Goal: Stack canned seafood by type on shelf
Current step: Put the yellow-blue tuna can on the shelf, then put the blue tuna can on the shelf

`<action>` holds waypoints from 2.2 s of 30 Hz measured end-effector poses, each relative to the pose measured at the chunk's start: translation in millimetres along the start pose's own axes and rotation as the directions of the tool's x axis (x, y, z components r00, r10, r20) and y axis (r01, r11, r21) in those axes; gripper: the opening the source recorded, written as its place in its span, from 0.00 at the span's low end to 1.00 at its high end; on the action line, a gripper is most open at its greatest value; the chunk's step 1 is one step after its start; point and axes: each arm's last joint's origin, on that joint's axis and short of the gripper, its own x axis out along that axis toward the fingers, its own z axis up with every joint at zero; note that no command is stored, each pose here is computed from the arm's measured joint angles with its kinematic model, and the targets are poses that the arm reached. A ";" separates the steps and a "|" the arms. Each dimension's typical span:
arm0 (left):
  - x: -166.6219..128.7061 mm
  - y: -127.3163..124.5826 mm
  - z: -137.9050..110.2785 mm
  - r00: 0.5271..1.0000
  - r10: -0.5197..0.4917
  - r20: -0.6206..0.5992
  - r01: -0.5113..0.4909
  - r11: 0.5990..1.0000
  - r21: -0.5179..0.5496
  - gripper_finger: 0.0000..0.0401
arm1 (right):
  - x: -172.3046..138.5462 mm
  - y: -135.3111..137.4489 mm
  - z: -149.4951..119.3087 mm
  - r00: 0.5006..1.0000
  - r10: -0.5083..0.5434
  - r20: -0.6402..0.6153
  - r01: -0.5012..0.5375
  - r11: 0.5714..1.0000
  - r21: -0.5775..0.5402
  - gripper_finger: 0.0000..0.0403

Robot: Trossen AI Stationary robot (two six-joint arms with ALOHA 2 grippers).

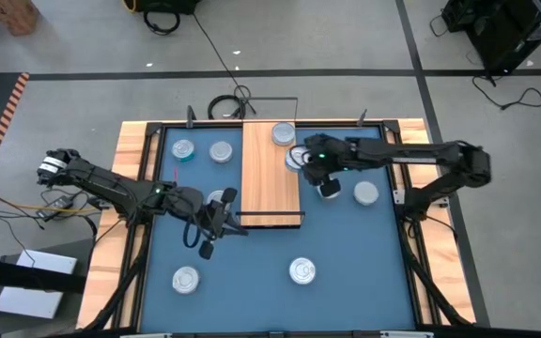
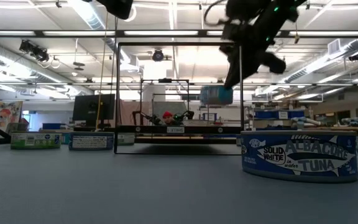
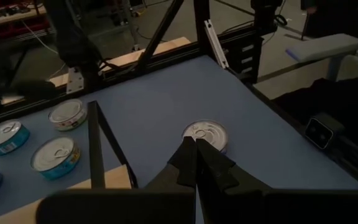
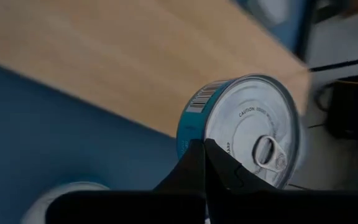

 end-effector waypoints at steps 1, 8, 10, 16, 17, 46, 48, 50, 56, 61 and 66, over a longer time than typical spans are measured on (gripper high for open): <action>0.0 0.2 -0.2 1.000 0.001 -0.002 -0.001 1.000 -0.001 0.01 | 6.3 -1.8 0.3 1.000 0.017 -0.020 -0.018 1.000 -0.018 0.00; 0.0 0.7 -0.4 1.000 0.004 -0.004 -0.004 1.000 -0.001 0.01 | 26.7 -21.9 4.2 0.998 0.052 -0.041 -0.055 0.996 -0.072 0.00; 0.0 0.7 -0.5 1.000 0.007 -0.005 -0.007 1.000 -0.001 0.01 | 29.6 -27.1 3.9 0.998 0.058 -0.031 -0.061 0.995 -0.081 0.00; 0.0 0.5 -1.1 1.000 0.006 -0.010 -0.006 1.000 -0.001 0.01 | 44.9 -28.9 -0.5 0.994 0.104 -0.040 -0.107 0.990 -0.095 0.00; 0.0 0.6 -1.0 1.000 0.007 -0.010 -0.007 1.000 -0.001 0.01 | 47.3 -28.3 -0.5 0.993 0.112 -0.038 -0.115 0.989 -0.097 0.00; 0.0 0.9 -2.3 0.999 0.023 -0.024 -0.023 1.000 -0.008 0.01 | 79.9 -29.1 -4.2 0.988 0.153 -0.006 -0.152 0.982 -0.112 0.00; 0.0 1.0 -2.3 0.999 0.027 -0.025 -0.028 1.000 -0.013 0.01 | 80.9 -28.4 -4.5 0.987 0.158 -0.010 -0.158 0.981 -0.112 0.00; 0.0 1.4 -2.3 0.999 0.041 -0.027 -0.041 0.999 -0.020 0.01 | 81.2 -28.6 -4.0 0.988 0.154 -0.008 -0.154 0.982 -0.108 0.01; -0.1 2.1 -2.4 0.997 0.064 -0.031 -0.065 0.998 -0.025 0.01 | 79.7 -26.3 0.1 0.994 0.091 -0.065 -0.098 0.988 -0.115 0.14; -0.1 2.1 -2.4 0.997 0.068 -0.031 -0.069 0.997 -0.028 0.01 | 68.8 -26.8 10.9 0.999 0.038 -0.015 -0.039 0.991 -0.124 0.27; -2.0 2.4 -1.7 0.997 0.075 -0.029 -0.076 0.997 -0.029 0.01 | 47.1 -28.5 20.3 0.999 -0.027 0.033 0.030 0.995 -0.095 0.35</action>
